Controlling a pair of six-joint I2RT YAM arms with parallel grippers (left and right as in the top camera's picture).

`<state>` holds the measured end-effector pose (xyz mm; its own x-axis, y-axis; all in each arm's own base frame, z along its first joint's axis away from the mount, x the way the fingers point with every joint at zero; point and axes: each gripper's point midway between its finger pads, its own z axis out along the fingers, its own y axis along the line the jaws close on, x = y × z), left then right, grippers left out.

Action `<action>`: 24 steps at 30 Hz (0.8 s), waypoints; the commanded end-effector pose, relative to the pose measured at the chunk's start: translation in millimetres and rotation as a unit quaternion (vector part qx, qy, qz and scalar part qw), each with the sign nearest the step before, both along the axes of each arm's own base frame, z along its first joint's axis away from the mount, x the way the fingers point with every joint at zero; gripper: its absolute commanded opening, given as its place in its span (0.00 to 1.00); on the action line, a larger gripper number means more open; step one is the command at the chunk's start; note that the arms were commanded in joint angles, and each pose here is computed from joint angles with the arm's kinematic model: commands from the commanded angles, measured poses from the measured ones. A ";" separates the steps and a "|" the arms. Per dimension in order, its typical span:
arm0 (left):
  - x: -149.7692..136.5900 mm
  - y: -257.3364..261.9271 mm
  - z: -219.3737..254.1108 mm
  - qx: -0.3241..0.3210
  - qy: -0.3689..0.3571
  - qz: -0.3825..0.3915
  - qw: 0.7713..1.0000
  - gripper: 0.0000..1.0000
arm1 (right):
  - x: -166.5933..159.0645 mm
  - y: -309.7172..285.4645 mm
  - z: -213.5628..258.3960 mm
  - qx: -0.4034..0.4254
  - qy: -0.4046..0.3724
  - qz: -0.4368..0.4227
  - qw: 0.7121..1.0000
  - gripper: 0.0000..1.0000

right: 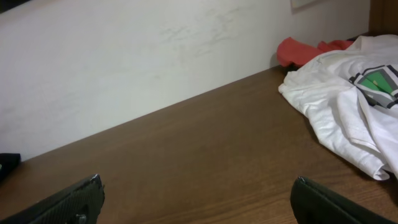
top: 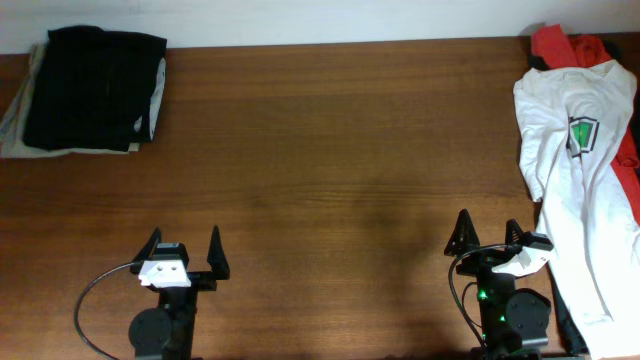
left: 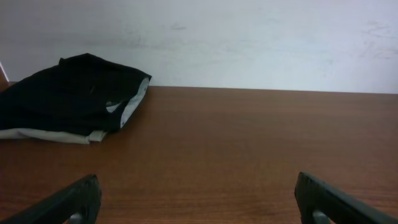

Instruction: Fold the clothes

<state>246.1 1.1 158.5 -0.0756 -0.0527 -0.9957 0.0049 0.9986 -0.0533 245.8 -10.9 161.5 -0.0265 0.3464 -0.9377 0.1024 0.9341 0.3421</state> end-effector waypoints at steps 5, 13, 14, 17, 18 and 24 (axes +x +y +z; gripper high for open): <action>-0.2 1.7 -1.9 0.011 0.001 0.005 1.000 0.99 | -0.3 -0.9 -2.8 -0.002 0.003 -0.002 1.000 0.99; -0.2 1.7 -1.9 0.011 0.001 0.005 1.000 0.99 | -0.3 -0.9 -2.8 -0.002 0.003 -0.002 1.000 0.99; -0.2 1.7 -1.9 0.011 0.001 0.005 1.000 0.99 | -0.3 -0.9 -2.8 -0.002 0.003 -0.002 1.000 0.99; -0.2 1.7 -1.9 0.011 0.001 0.005 1.000 0.99 | -0.3 -0.9 -2.7 -0.002 0.003 -0.002 1.000 0.99; -0.2 1.7 -1.9 0.011 0.001 0.005 1.000 0.99 | -0.3 -0.9 -2.8 -0.002 0.003 -0.002 1.000 0.99; -0.2 1.7 -1.9 0.011 0.001 0.005 1.000 0.99 | -0.3 -0.9 -2.7 -0.002 0.003 -0.002 1.000 0.99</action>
<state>246.1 1.6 158.4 -0.0758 -0.0486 -0.9959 0.0017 0.9988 -0.0488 245.8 -10.9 161.5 -0.0264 0.3467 -0.9376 0.1024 0.9339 0.3425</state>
